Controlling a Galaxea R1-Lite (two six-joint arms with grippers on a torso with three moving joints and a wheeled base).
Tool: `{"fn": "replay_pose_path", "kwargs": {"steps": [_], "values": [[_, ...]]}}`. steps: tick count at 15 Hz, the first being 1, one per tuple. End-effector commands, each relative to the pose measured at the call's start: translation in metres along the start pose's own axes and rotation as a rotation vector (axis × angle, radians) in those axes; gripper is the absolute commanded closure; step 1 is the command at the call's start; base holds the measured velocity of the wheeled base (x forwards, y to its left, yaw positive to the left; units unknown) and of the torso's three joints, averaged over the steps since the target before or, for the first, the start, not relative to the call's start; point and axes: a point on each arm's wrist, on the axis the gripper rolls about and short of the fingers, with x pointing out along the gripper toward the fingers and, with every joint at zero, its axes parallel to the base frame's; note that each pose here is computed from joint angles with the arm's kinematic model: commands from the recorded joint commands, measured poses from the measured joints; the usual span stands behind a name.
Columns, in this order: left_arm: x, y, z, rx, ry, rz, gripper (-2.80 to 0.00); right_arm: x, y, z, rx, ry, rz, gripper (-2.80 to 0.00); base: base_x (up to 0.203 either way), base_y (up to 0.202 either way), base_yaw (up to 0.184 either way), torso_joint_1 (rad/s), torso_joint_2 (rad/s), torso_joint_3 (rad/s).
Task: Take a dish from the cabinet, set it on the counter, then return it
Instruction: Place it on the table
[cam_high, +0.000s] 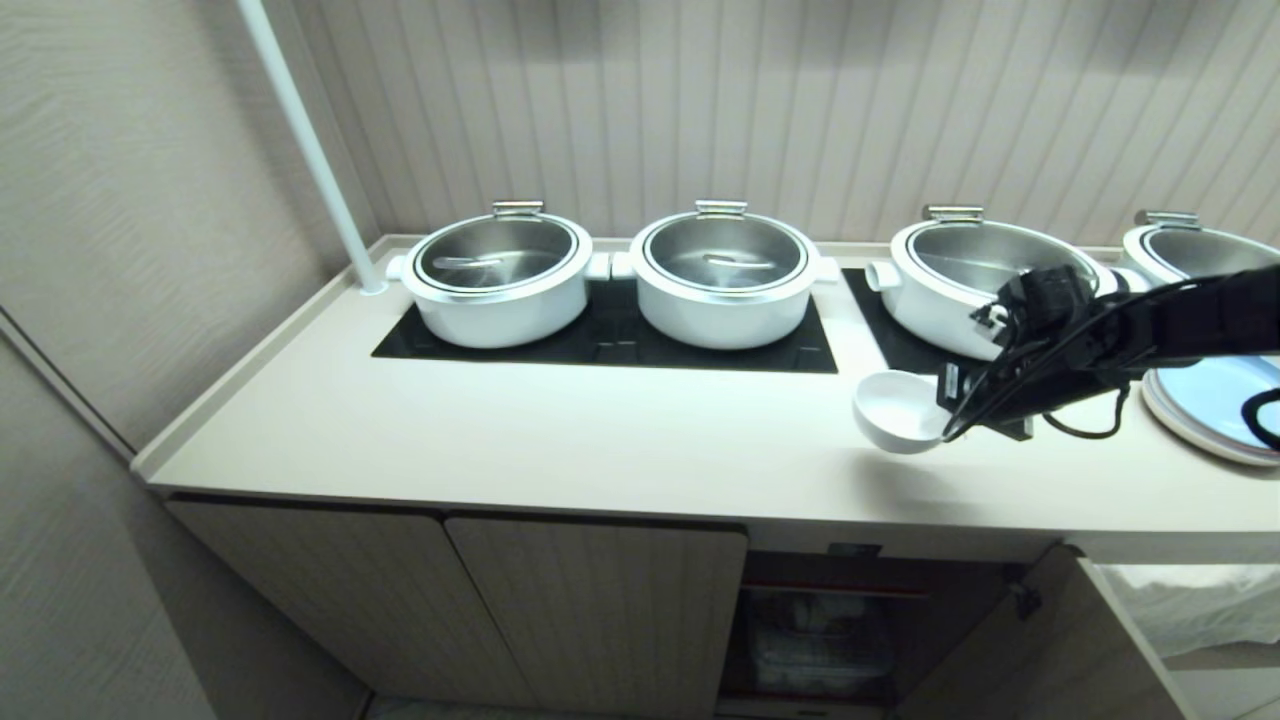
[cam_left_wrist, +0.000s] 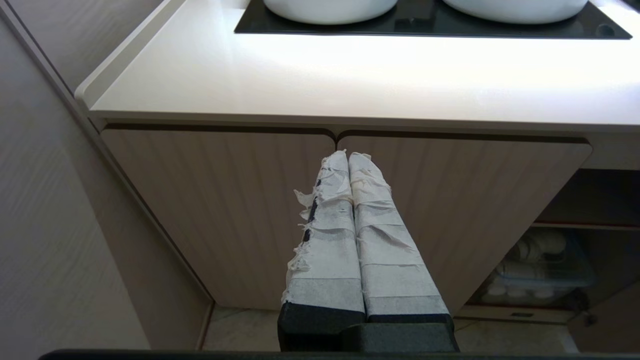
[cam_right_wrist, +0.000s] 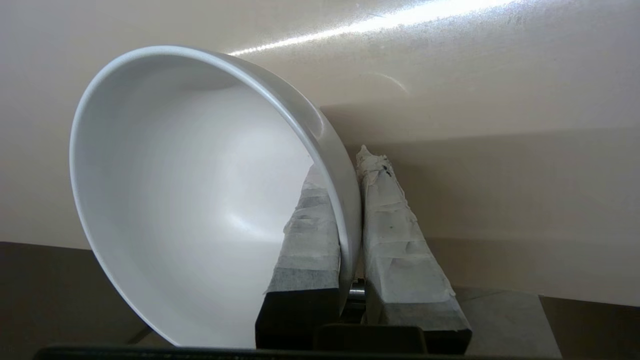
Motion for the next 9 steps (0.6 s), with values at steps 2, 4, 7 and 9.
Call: {"fn": "replay_pose_path", "kwargs": {"steps": [2,4,7,9], "values": [[0.000,0.000,0.000,0.000,0.000,0.000,0.00,0.008,-0.003,-0.002,0.006,0.014,-0.003,0.00,0.000,0.000,0.000,0.000,0.00,0.000],[0.000,0.000,0.000,0.000,0.000,0.000,0.00,0.013,-0.005,-0.004,0.007,0.024,-0.007,0.00,0.000,0.000,0.000,0.000,0.00,0.000],[0.000,0.000,0.000,0.000,-0.001,0.000,0.00,0.021,-0.008,-0.006,0.010,0.035,-0.011,0.00,0.000,0.000,0.000,0.000,0.00,0.000],[0.000,0.000,0.000,0.000,-0.001,0.001,0.00,0.024,-0.009,-0.007,0.011,0.041,-0.013,0.00,0.000,0.000,0.000,0.000,0.00,0.000]]}}
